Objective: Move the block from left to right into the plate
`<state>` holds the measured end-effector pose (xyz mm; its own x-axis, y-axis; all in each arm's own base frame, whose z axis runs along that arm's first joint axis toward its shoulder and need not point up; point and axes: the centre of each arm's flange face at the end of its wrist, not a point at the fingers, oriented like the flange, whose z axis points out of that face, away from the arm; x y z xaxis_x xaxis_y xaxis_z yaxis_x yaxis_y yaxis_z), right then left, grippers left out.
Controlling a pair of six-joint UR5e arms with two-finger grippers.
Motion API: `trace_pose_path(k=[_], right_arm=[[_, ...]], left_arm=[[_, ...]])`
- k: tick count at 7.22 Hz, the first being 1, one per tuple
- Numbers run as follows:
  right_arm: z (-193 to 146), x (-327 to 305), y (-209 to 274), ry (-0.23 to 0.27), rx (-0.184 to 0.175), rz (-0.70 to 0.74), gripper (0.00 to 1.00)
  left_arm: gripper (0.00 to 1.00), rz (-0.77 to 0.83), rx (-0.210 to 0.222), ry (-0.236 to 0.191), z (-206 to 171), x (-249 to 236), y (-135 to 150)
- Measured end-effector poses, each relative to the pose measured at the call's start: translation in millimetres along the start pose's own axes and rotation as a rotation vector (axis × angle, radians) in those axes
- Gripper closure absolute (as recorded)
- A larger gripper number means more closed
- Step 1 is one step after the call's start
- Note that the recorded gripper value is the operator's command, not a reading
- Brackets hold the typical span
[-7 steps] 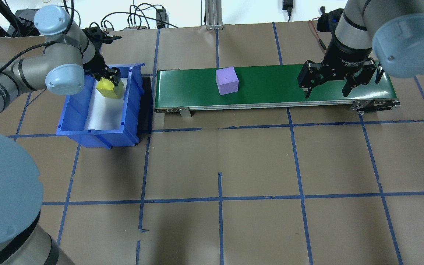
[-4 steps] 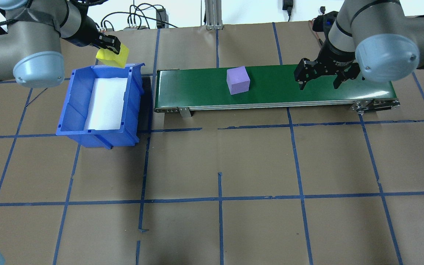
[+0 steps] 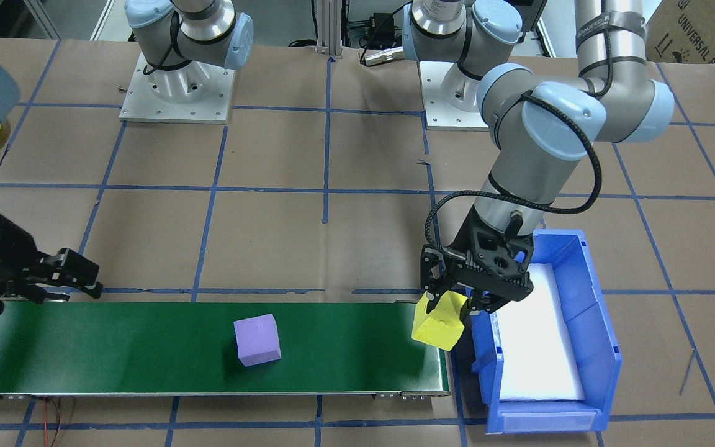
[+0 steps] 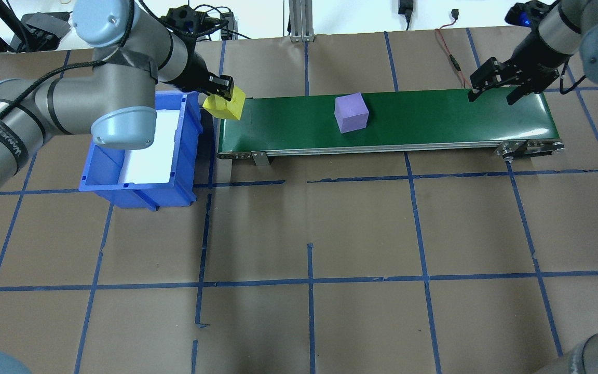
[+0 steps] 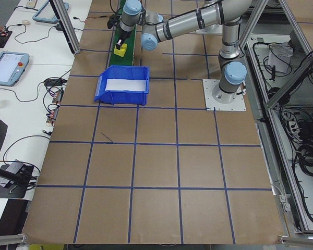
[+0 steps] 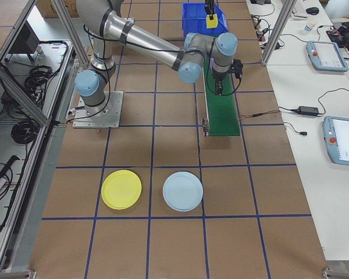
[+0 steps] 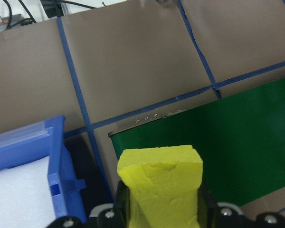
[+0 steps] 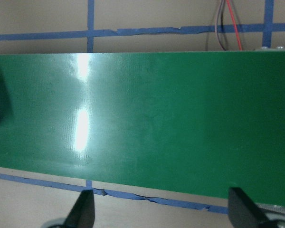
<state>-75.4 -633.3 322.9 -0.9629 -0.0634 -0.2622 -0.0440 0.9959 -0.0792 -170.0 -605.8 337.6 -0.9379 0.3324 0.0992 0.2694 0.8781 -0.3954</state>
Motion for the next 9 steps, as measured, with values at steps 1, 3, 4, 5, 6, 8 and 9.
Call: trace_pose_path(k=[1, 3, 4, 5, 6, 8, 9], right_arm=[[8.6, 37.8, -0.8, -0.045, 0.009, -0.016, 0.0], [19.9, 68.7, 0.7, -0.102, 0.024, -0.016, 0.0], [22.0, 69.6, 1.7, -0.126, 0.03, -0.014, 0.0], [24.4, 68.9, 3.7, -0.141, 0.029, -0.012, 0.0], [26.3, 67.4, 6.7, -0.149, 0.026, -0.009, 0.0], [26.2, 64.0, 11.7, -0.155, 0.025, -0.007, 0.0], [25.5, 63.1, 12.5, -0.156, 0.028, -0.008, 0.0]], left_arm=[[0.0, -0.003, -0.009, 0.005, 13.3, 0.6, 4.7], [0.0, -0.045, -0.022, 0.007, 25.7, -0.6, 7.9], [0.0, -0.066, -0.018, 0.005, 24.4, -0.8, 6.1], [0.0, -0.069, -0.003, -0.004, 15.1, -0.6, 2.0], [0.0, -0.067, 0.011, -0.015, -0.3, -0.5, -0.9], [0.0, -0.081, -0.063, -0.089, -43.8, -6.6, -2.9], [0.0, -0.104, -0.151, -0.127, -76.2, -12.6, -3.2]])
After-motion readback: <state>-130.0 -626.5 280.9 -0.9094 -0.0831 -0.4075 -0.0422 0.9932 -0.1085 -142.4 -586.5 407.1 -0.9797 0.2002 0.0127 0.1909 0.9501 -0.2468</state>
